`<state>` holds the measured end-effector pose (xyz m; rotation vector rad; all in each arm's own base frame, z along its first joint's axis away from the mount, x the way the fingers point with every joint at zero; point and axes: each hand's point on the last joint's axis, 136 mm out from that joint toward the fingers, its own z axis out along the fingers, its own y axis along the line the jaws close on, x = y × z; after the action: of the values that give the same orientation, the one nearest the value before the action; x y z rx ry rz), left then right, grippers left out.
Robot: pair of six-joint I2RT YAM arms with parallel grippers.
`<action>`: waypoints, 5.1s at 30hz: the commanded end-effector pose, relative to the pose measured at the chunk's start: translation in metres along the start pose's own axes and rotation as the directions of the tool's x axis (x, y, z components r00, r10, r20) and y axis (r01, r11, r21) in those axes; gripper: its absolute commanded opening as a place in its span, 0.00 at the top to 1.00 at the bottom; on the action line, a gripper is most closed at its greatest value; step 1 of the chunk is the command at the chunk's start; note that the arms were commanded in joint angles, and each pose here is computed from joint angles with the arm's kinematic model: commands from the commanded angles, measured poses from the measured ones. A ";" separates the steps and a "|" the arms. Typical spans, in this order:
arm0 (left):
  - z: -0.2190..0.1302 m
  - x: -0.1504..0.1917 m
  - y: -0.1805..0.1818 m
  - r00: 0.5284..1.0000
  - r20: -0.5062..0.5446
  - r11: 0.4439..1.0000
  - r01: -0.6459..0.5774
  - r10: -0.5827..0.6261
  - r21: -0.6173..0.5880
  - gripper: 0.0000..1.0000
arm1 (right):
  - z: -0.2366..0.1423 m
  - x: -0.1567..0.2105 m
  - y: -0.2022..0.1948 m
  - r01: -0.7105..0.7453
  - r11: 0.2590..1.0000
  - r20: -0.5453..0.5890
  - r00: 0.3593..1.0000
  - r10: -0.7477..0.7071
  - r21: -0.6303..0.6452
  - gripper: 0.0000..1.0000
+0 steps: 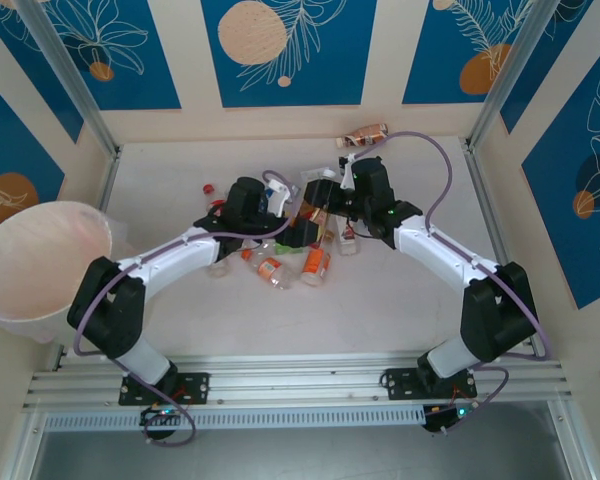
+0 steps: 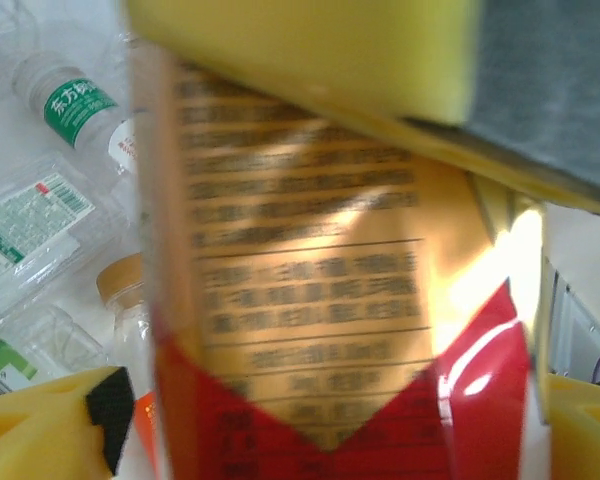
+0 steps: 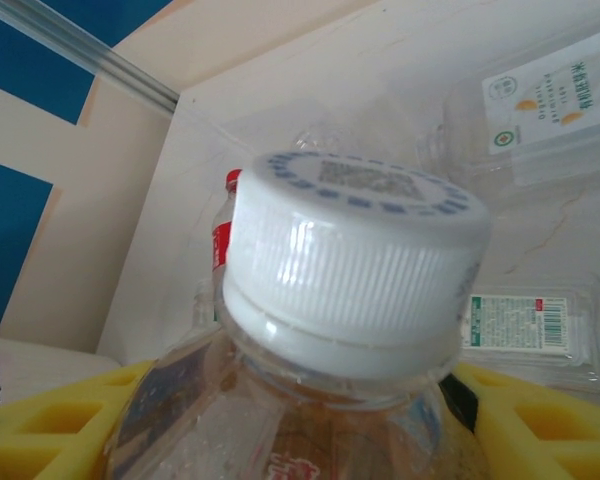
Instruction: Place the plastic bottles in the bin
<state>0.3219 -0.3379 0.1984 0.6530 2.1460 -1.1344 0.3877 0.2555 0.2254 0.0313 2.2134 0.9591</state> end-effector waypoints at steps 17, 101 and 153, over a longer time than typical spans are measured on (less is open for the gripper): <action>-0.005 -0.005 0.026 0.998 0.055 0.987 -0.030 0.040 -0.157 0.53 | -0.049 -0.039 0.016 -0.078 0.994 0.052 0.995 0.081 -0.072 0.00; -0.433 0.038 0.177 0.558 0.817 0.078 0.829 -0.145 -0.553 0.69 | -0.048 -0.075 -0.037 -0.062 0.998 0.107 0.992 0.059 0.019 0.00; -0.412 -0.063 0.022 0.586 0.803 0.767 0.463 0.110 -0.444 0.00 | -0.013 -0.013 -0.212 0.051 0.841 -0.268 0.957 0.113 0.538 0.05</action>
<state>0.2624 0.0358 0.3834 -0.5522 1.7065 -0.4383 0.4443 0.0857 0.1052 0.2618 2.6531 0.3357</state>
